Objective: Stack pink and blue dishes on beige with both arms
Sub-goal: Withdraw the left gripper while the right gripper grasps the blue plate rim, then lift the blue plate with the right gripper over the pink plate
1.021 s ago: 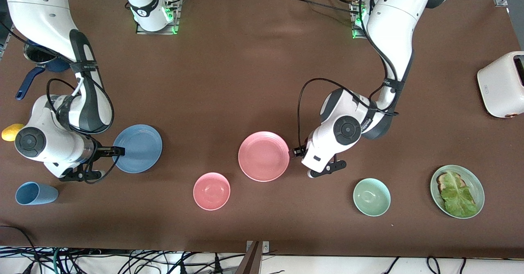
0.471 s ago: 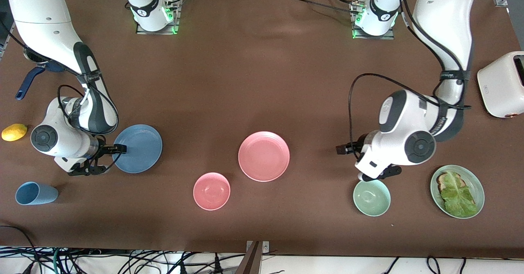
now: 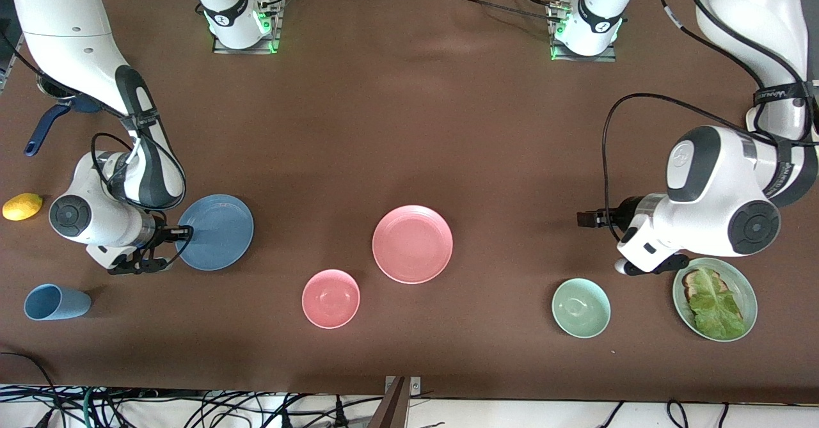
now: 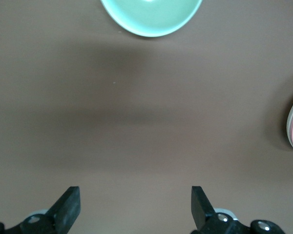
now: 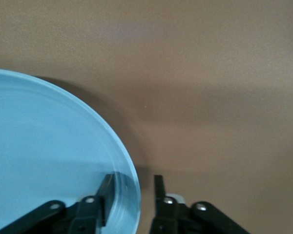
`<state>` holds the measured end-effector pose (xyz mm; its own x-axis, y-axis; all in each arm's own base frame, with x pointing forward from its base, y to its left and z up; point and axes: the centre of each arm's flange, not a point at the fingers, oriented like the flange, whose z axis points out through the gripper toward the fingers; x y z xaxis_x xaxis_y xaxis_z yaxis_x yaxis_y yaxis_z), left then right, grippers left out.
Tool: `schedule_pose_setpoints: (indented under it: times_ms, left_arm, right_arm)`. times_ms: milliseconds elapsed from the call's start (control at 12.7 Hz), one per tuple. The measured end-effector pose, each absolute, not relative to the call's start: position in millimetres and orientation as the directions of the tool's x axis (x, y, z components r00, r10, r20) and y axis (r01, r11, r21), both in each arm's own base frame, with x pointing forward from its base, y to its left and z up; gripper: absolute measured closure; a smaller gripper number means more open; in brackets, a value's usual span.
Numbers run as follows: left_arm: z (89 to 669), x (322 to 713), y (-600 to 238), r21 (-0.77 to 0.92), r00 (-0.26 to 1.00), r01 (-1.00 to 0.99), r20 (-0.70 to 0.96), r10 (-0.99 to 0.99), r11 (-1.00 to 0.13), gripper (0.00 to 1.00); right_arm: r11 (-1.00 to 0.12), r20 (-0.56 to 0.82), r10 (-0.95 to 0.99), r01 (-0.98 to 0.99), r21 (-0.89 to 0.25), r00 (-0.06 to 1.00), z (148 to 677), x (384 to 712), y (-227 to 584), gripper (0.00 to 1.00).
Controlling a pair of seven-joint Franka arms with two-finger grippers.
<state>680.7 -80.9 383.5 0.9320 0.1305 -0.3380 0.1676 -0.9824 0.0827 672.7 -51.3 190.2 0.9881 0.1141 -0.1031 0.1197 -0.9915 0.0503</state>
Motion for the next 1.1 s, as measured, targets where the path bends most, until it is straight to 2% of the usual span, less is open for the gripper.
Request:
schedule_pose_setpoints:
  times_ms: [157,236,471,786,1100]
  left_arm:
    - [403,677,-51,0.054,0.931,0.181,-0.332,0.153,-0.982,0.0]
    - [414,675,-35,0.031,0.931,0.189,-0.322,0.169,-0.981,0.0]
    - [454,655,-3,0.041,0.959,0.134,-0.258,0.119,-0.99,0.0]
    - [504,601,15,0.033,0.982,0.116,-0.154,0.109,-0.993,0.0]
    - [557,574,12,0.038,0.993,0.097,-0.07,0.094,-0.995,0.0]
  right_arm:
    - [-0.992,-0.1,0.112,0.117,0.046,0.989,193,673,-50,0.88]
    - [-0.994,-0.096,0.103,0.107,0.035,0.99,200,674,-50,0.9]
    - [-0.997,-0.122,0.07,0.069,-0.018,0.99,220,679,-46,0.93]
    - [-0.995,-0.119,0.097,0.093,-0.038,0.988,295,709,-37,0.95]
    - [-0.982,-0.09,0.177,0.17,-0.077,0.98,369,718,19,0.95]
